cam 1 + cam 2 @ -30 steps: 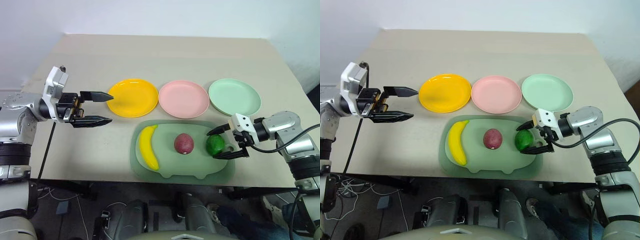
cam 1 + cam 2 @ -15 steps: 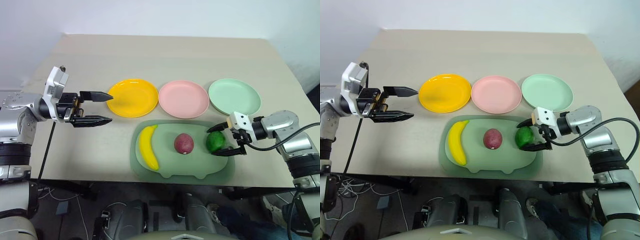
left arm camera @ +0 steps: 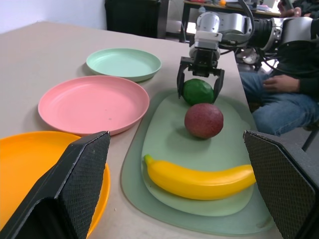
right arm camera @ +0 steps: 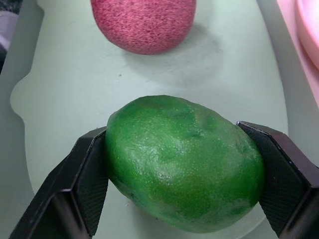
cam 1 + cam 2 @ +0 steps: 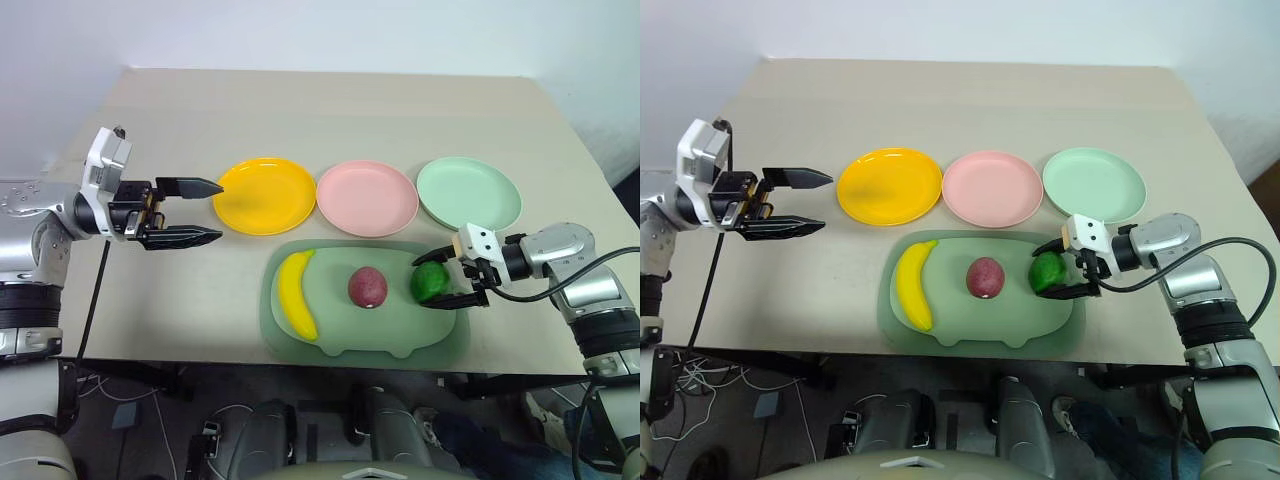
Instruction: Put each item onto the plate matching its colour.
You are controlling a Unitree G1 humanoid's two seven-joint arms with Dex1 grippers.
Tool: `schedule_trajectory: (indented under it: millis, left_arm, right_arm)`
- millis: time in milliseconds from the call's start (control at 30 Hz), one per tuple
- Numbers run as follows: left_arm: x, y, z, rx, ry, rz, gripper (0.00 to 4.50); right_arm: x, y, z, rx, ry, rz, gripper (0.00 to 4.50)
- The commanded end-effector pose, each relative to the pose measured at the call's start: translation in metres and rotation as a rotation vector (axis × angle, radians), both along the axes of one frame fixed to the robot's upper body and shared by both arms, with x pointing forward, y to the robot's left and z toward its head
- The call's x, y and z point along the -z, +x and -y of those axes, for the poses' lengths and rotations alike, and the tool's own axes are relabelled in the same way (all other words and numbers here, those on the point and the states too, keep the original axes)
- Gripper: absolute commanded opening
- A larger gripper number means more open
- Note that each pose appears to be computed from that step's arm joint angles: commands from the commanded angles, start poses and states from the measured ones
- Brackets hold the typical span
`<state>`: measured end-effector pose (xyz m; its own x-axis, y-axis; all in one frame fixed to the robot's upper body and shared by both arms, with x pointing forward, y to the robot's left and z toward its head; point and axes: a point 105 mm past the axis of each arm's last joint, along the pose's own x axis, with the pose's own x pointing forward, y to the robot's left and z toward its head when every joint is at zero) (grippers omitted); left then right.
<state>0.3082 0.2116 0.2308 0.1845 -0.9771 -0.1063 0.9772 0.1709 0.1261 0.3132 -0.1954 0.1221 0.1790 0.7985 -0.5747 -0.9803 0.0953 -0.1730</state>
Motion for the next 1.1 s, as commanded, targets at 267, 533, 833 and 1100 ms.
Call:
schedule_trajectory:
  millis: [267,533,833,1100]
  left_arm:
    - [-0.01,0.002,-0.001,-0.003,-0.02,0.032,4.5]
    - [-0.01,0.003,-0.001,-0.007,-0.017,0.03,4.5]
    - [-0.011,0.003,-0.004,-0.02,-0.009,0.031,4.5]
    - [-0.011,0.003,-0.003,-0.023,-0.01,0.035,4.5]
  right_arm:
    - [-0.095,0.065,0.013,0.343,0.342,0.227,3.64]
    - [-0.077,0.116,0.047,0.723,0.217,0.36,3.64]
    - [-0.066,0.127,0.076,0.916,0.125,0.401,3.64]
    - [-0.063,0.128,0.073,0.9,0.117,0.399,4.45]
